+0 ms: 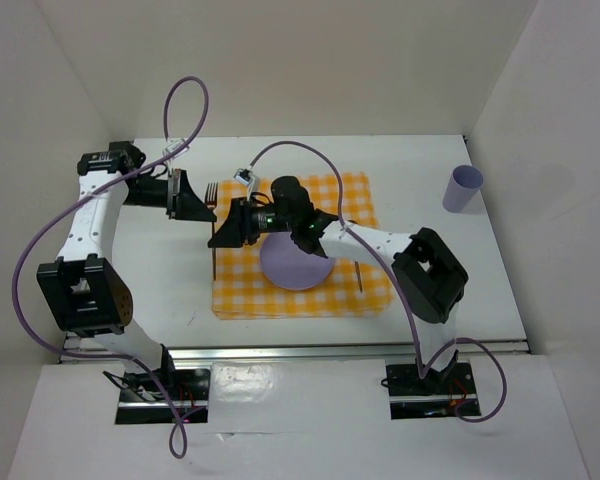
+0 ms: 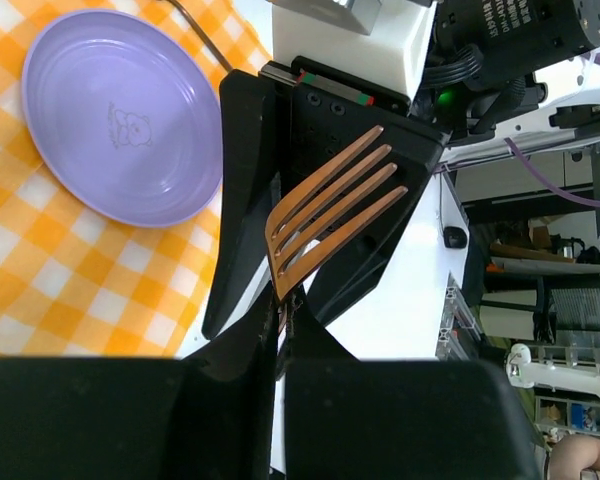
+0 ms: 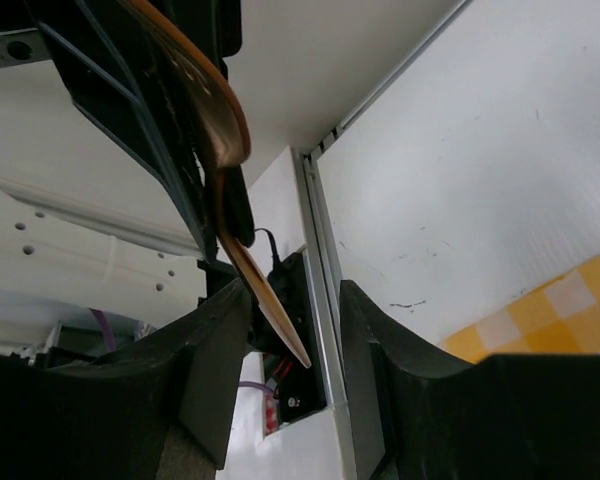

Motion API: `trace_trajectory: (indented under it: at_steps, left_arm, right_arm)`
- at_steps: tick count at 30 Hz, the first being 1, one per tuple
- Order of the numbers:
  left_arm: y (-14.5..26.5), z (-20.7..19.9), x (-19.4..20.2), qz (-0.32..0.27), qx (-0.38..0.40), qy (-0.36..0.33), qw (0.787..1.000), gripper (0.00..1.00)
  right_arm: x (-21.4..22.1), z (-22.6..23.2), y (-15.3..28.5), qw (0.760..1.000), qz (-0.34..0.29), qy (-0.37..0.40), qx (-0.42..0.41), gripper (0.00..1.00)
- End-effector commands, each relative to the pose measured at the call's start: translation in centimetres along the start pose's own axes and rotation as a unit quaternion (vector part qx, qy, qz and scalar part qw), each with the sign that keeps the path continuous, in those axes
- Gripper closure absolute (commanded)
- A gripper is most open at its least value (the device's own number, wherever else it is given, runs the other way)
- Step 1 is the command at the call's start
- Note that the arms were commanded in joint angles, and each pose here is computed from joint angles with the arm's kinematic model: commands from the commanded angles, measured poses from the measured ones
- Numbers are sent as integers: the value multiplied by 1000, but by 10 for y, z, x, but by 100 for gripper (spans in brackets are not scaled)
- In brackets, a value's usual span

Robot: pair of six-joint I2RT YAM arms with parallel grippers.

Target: Set the dinner table for one person

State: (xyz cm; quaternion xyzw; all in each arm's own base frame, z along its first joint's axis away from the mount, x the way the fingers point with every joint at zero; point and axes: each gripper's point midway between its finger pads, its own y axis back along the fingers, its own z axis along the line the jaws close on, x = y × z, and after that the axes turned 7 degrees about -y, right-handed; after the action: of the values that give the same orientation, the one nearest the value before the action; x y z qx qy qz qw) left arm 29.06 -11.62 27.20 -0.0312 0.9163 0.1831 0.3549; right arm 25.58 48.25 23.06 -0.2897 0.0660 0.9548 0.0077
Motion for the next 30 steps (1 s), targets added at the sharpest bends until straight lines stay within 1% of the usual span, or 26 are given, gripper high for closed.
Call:
trace_trajectory:
  at_steps: [1,2,3,4,5,6,7,9,10,12,13,14,15,16,17,18,19,20,21,22,23,26,27,28,30]
  left_arm:
    - [1,-9,-5,-14,12,-14,1000,100]
    - [1,-9,-5,-14,12,-8,1000,100]
    - [1,-8,-6,-15,11,-13,1000,100]
    - [0,-4,-4,-10,8,-8,1000,100]
    - [0,-3,-4,-10,8,-8,1000,100]
    - [0,-3,-4,-10,8,-8,1000,100]
    - [-1,-1,-4,-9,9,-3,1000,100]
    - [-1,2,-4,-8,3,-5,1000,100]
    - [0,9,-2,3,-17,4,1000,100]
    - [0,23,1,13,-47,9,999,94]
    - [1,30,2,15,-66,-1,998,90]
    - [4,41,4,26,-96,6,995,86]
    - [5,45,7,30,-111,6,993,78]
    - [6,51,7,34,-127,7,991,74]
    - [10,66,11,44,-166,15,985,70]
    - [15,72,11,47,-193,16,980,62]
    - [18,81,14,51,-220,33,974,59]
    - [33,98,17,59,-281,35,957,57]
    - [40,108,15,59,-312,33,948,56]
    - [53,116,18,57,-343,42,937,56]
    - [64,128,25,68,-379,47,922,56]
    - [83,134,27,62,-431,37,899,56]
    - [92,138,30,62,-454,38,888,56]
    - [94,138,30,61,-460,35,885,56]
    - [93,136,38,67,-459,35,885,56]
  right_arm:
    - [-21,36,-4,997,-21,31,-63,52]
    - [-21,36,-4,997,-21,31,-63,52]
    - [-21,36,-4,997,-21,31,-63,55]
    - [-21,37,-4,997,-21,25,-63,62]
    - [-18,40,-6,997,-17,25,-66,75]
    - [-14,34,-8,998,-12,18,-60,81]
    - [-14,34,-8,998,-12,18,-60,89]
    - [-14,31,-8,998,-13,14,-53,100]
    - [-14,28,-9,999,-13,3,-45,100]
    - [-13,26,-7,999,-12,-5,-33,100]
    - [-9,22,-7,1000,-2,-18,-20,100]
    - [-12,25,-7,1000,0,-21,-17,100]
    - [-9,19,-9,999,8,-31,-7,100]
    - [5,3,-11,998,40,-55,17,100]
    - [-4,2,-11,998,45,-48,22,100]
    - [-2,-9,-11,996,58,-59,38,100]
    - [14,-37,-7,988,93,-94,74,100]
    - [12,-42,-7,986,101,-102,82,100]
    - [19,-51,-6,982,113,-119,96,100]
    - [31,-70,-1,974,132,-143,117,100]
    - [32,-78,1,971,133,-151,125,100]
    - [46,-108,3,963,142,-167,157,100]
    - [52,-115,4,960,148,-175,164,100]
    - [52,-121,2,959,147,-171,171,100]
    - [54,-132,-1,956,150,-172,182,100]
